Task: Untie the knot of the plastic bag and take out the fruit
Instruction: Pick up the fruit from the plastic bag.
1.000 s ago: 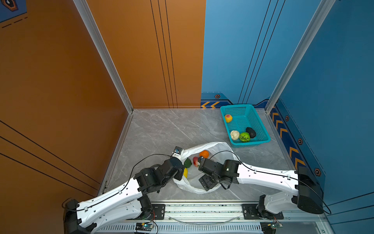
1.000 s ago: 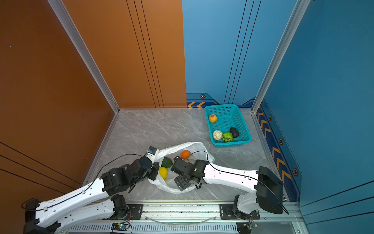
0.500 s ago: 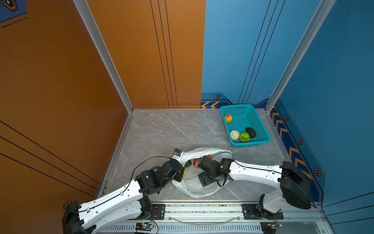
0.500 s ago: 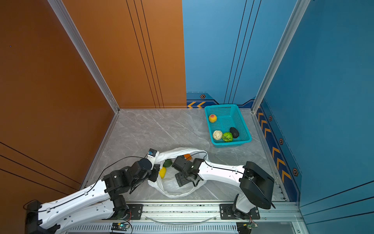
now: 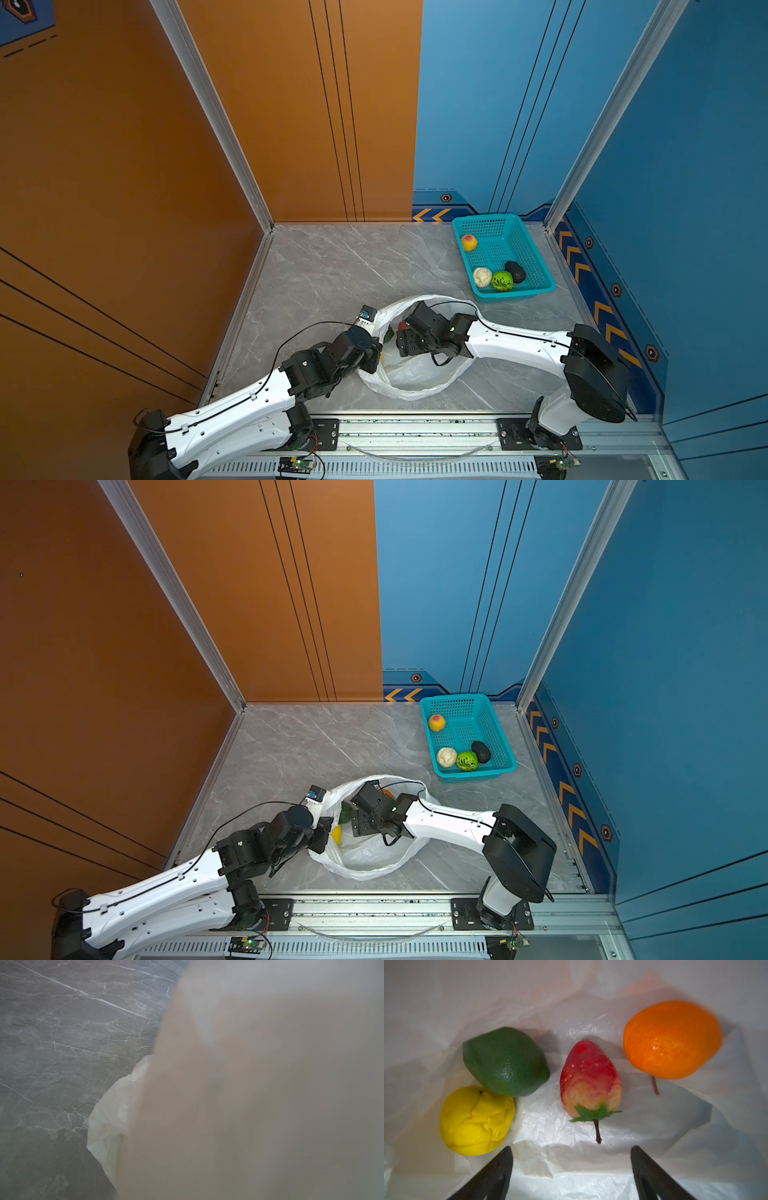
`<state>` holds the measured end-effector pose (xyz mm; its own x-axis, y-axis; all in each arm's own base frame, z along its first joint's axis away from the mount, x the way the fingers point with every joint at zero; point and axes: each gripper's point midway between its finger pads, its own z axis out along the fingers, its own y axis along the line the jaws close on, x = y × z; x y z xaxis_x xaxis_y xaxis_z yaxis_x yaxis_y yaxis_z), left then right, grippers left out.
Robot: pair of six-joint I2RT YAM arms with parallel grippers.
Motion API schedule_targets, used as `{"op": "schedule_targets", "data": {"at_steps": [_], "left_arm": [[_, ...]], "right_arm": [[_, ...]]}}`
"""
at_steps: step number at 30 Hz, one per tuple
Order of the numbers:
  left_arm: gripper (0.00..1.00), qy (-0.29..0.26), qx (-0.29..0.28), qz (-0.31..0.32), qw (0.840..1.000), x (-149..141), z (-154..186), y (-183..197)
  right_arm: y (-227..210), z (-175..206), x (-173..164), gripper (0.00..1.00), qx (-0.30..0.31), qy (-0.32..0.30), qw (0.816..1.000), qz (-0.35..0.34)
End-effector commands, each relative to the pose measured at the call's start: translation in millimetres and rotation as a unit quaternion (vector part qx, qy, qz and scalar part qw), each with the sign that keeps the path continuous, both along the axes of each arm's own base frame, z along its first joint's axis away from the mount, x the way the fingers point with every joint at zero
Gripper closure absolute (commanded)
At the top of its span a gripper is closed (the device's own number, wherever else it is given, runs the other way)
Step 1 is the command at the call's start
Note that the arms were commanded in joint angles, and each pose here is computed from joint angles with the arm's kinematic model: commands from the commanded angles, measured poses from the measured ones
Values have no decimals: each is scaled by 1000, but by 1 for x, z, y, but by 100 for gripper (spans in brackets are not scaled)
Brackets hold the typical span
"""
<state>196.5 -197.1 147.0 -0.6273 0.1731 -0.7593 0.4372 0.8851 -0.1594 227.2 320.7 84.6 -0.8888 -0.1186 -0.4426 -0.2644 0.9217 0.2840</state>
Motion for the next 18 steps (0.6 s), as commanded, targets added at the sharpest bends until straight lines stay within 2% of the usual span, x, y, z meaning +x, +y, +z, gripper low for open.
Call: {"op": "schedule_targets", "data": {"at_steps": [1,8,14,18], "left_arm": [[100,-4,-9,-19,1000,-1,6,-7],[100,6,-10,-34,999,-5,2,-12],[100,14,-11,-42,999,-8,-1,-14],[100,17,-13,-46,999,-9,-1,-15]], "right_arm": [[-1,-2,22,12,16,-22,997,-70],[4,-19,38,14,40,-19,992,-117],[2,-35,50,24,64,-8,987,-150],[9,-51,51,27,70,13,985,-155]]}}
